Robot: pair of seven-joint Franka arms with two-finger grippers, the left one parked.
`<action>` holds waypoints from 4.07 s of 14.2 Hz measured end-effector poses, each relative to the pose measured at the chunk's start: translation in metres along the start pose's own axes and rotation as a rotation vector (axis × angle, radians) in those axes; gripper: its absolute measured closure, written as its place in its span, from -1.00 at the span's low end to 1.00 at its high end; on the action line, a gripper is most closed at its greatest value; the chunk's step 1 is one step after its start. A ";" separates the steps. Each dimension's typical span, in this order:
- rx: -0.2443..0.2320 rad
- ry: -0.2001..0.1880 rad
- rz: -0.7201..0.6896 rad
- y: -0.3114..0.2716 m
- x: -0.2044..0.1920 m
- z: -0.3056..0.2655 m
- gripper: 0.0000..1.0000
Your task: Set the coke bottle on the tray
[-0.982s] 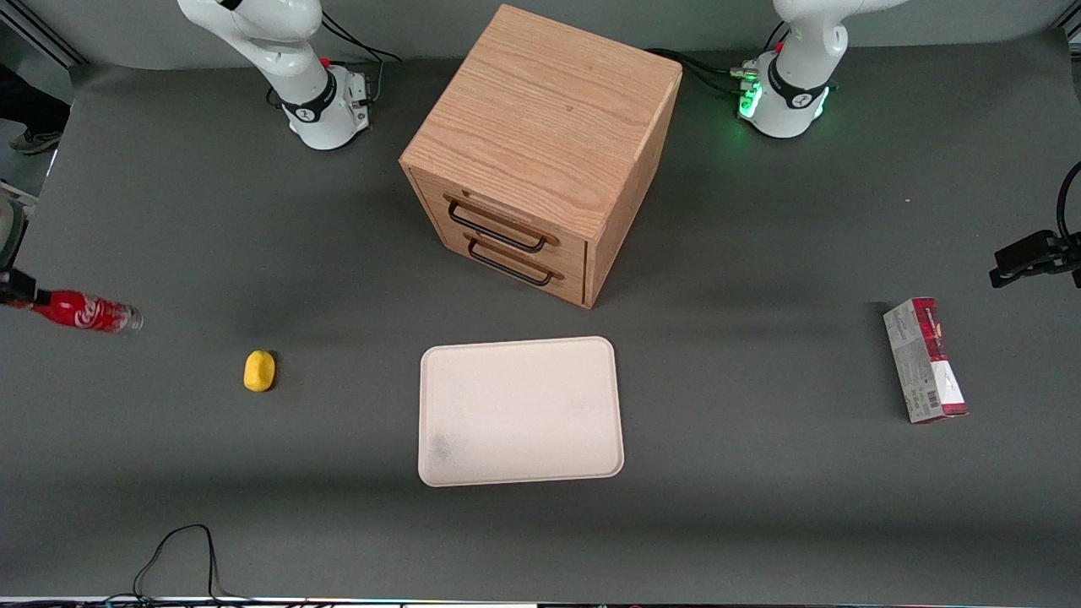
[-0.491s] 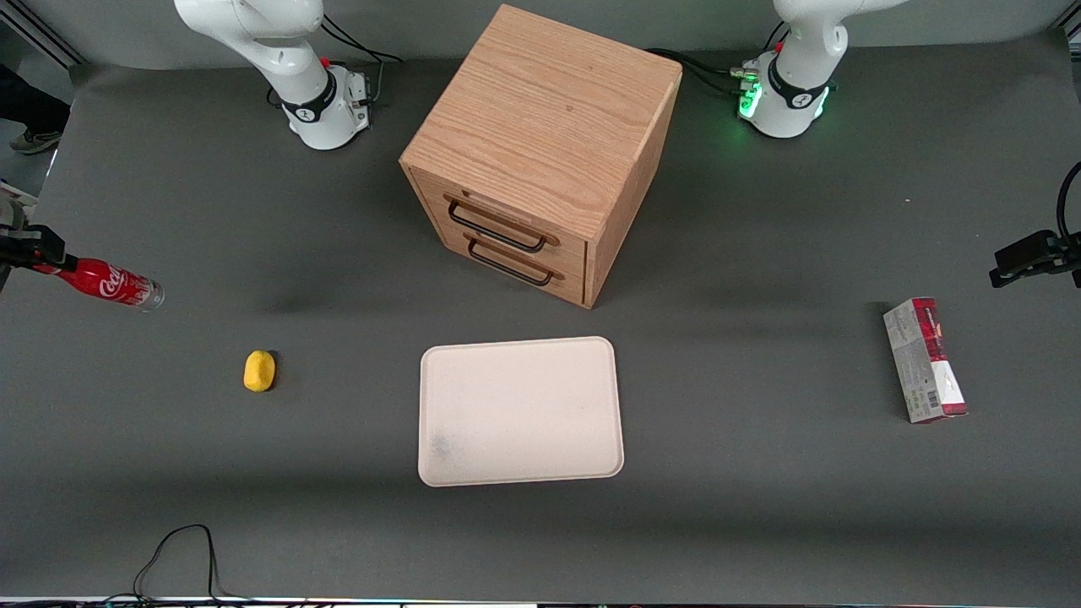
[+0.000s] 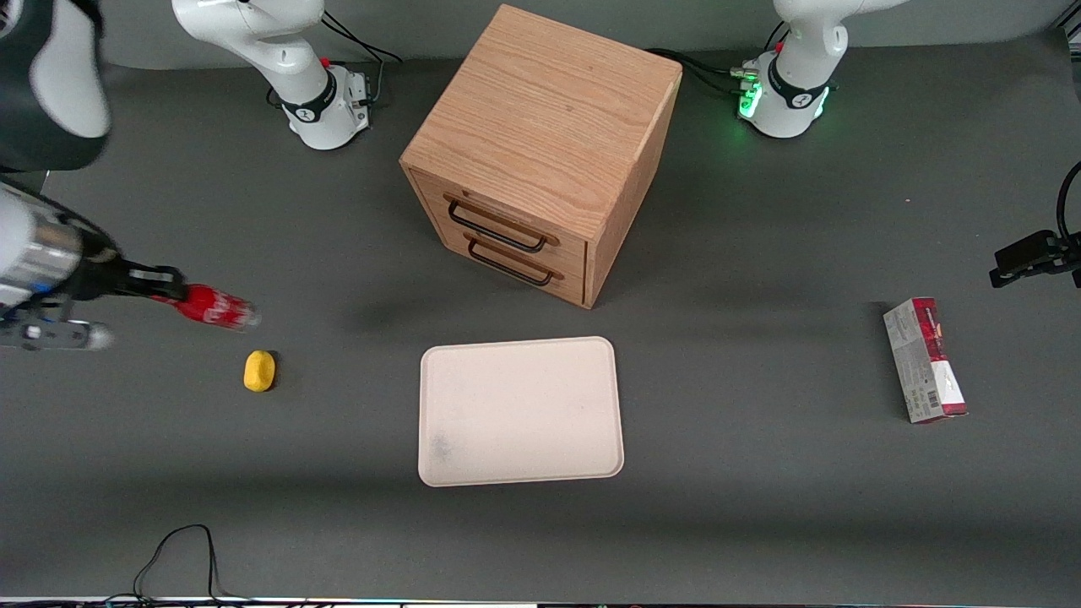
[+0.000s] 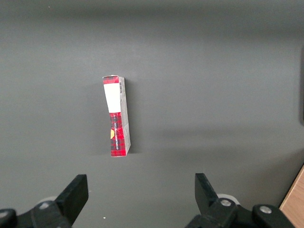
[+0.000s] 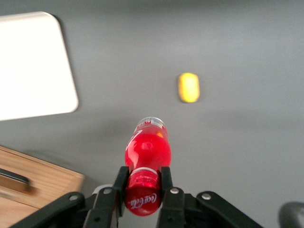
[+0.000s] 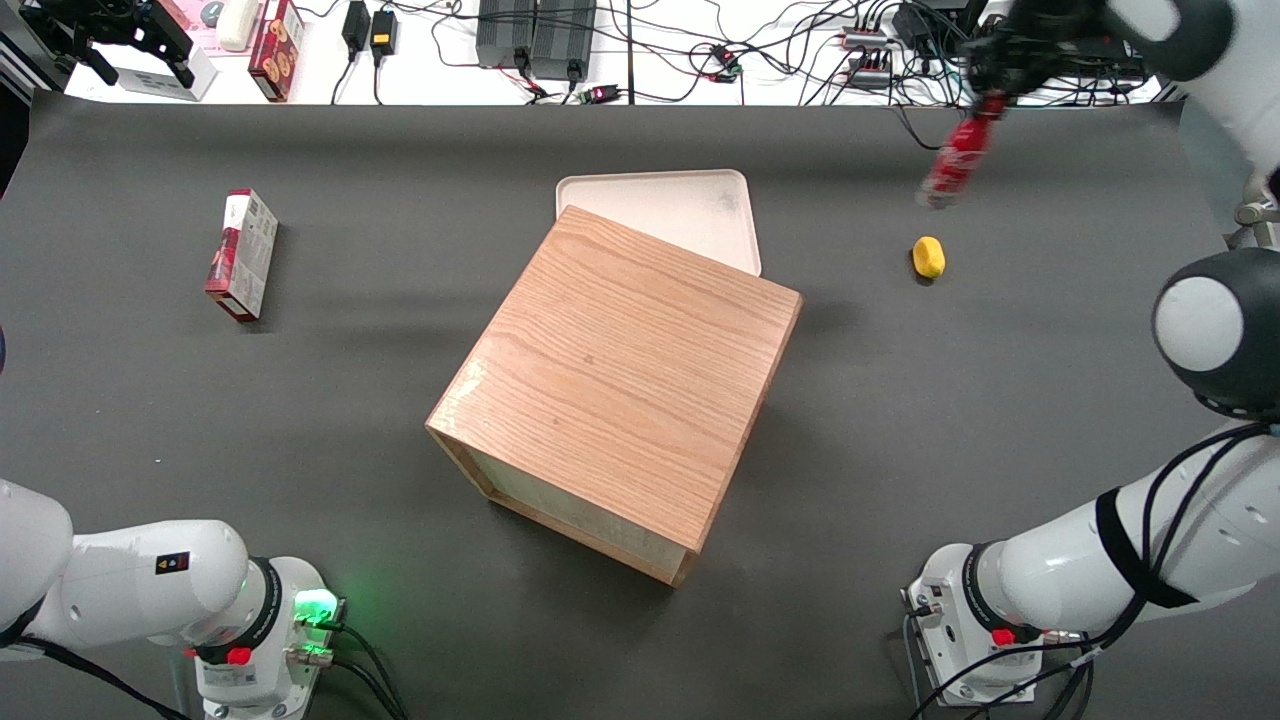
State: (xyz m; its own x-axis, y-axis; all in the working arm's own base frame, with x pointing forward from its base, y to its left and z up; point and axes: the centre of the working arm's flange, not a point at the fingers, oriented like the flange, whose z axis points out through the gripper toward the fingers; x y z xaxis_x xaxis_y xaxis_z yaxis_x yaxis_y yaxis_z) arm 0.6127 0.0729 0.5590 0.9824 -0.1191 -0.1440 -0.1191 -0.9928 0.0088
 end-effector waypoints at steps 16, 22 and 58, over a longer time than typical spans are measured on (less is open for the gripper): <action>0.057 0.076 0.172 -0.228 0.060 0.174 0.38; 0.011 0.040 0.155 -0.239 0.048 0.216 0.38; 0.019 0.066 -0.155 0.084 -0.071 0.001 -1.00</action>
State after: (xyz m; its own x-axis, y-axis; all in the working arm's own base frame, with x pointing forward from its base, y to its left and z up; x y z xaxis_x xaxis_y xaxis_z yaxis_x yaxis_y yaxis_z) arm 0.5333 -0.0019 0.5690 0.9964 0.0350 -0.0767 0.0330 -0.9991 -0.0273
